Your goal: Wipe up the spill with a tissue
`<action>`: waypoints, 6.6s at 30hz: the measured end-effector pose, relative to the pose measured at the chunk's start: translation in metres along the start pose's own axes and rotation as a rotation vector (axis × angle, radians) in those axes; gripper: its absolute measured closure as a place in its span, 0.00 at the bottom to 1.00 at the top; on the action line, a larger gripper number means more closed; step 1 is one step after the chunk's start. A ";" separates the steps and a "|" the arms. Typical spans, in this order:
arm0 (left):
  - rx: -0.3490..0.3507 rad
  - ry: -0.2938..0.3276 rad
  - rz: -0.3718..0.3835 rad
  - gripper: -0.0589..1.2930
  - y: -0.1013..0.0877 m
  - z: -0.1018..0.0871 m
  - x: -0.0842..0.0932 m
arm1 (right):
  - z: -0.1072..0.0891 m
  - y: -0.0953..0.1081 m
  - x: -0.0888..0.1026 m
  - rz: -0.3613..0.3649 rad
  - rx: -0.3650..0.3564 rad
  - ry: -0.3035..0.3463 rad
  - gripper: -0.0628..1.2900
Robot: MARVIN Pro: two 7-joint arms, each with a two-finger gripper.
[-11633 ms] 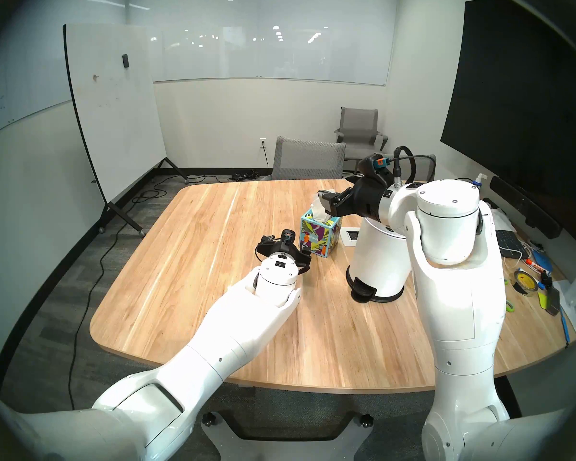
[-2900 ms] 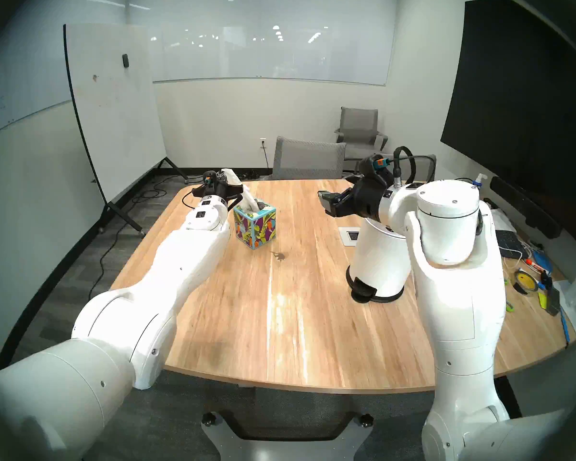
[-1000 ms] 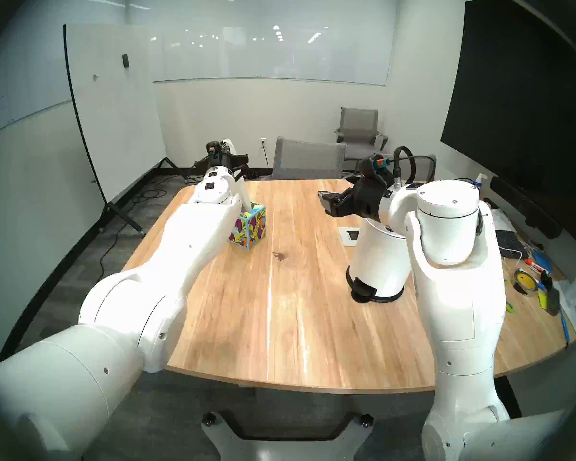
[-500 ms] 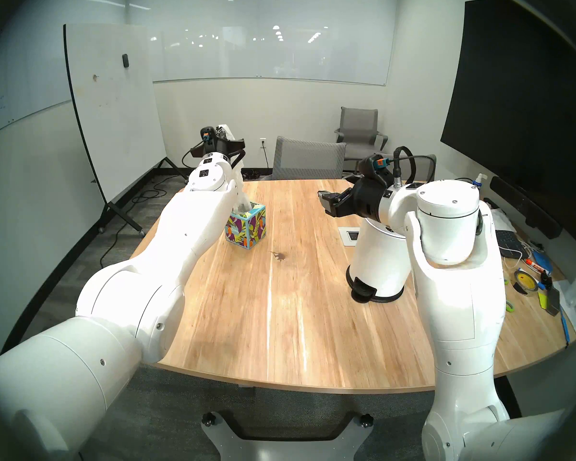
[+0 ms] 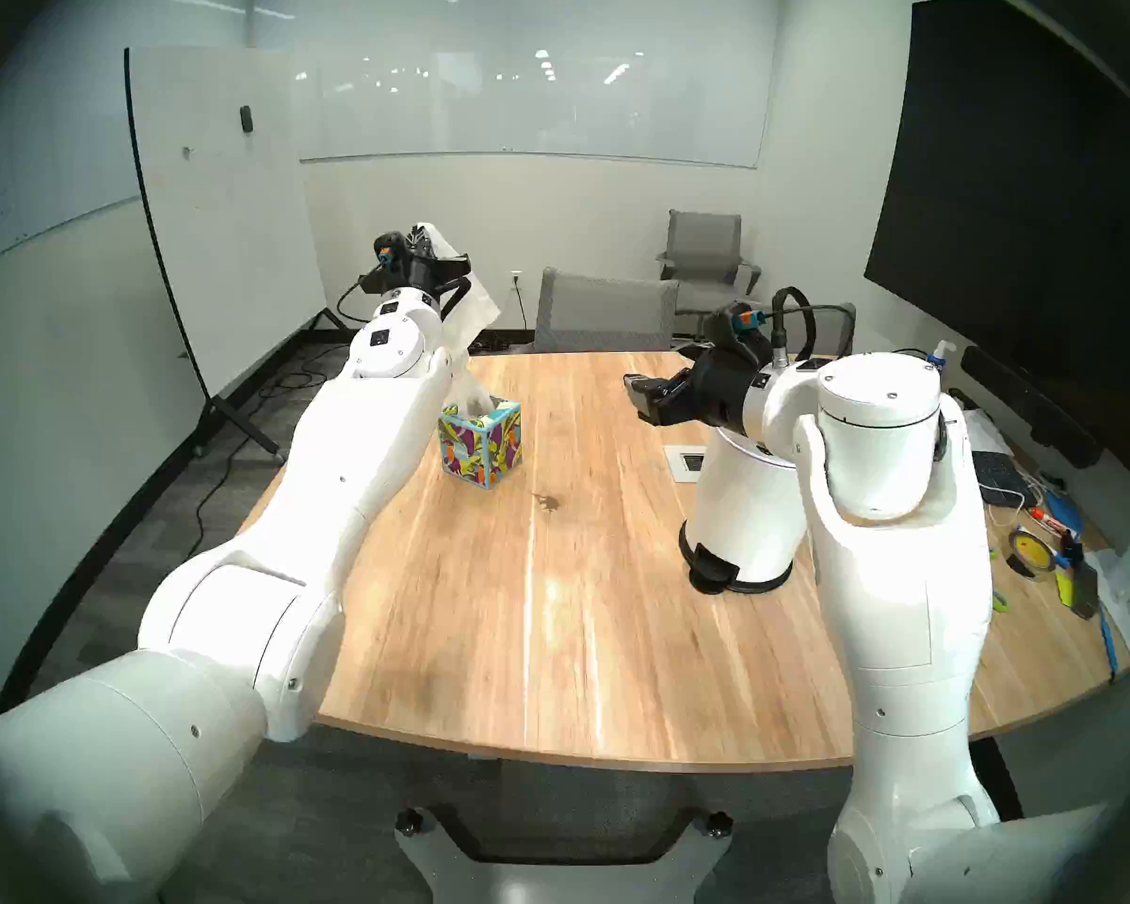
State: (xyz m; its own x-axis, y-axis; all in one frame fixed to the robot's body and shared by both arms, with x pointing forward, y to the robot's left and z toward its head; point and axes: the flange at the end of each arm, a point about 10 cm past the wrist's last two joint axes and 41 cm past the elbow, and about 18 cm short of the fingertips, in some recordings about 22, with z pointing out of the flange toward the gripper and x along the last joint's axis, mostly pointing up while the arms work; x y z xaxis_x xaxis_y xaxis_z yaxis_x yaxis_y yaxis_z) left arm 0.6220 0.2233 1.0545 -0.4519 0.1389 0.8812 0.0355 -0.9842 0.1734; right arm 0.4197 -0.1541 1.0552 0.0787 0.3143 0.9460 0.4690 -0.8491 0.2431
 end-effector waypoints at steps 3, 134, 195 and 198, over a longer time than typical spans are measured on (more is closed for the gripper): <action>-0.011 -0.011 0.007 0.97 -0.003 -0.010 -0.004 | 0.000 0.000 0.000 0.000 0.000 0.000 0.05; -0.532 -0.889 0.374 0.97 0.041 -0.214 -0.134 | 0.000 0.000 0.000 0.000 0.000 0.000 0.05; -0.480 -0.796 0.348 0.02 0.087 -0.142 -0.136 | 0.000 0.000 0.000 0.000 0.000 0.000 0.05; -0.471 -0.803 0.366 0.02 0.084 -0.143 -0.130 | 0.000 0.000 0.000 0.000 0.000 0.000 0.05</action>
State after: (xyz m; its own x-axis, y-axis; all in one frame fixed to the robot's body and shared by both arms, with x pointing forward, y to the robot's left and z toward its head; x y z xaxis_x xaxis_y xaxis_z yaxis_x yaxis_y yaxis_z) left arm 0.5559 0.1065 0.8916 0.2583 -0.3194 0.9117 -0.3832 -0.9002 -0.2068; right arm 0.4198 -0.1541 1.0551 0.0791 0.3143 0.9460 0.4690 -0.8491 0.2429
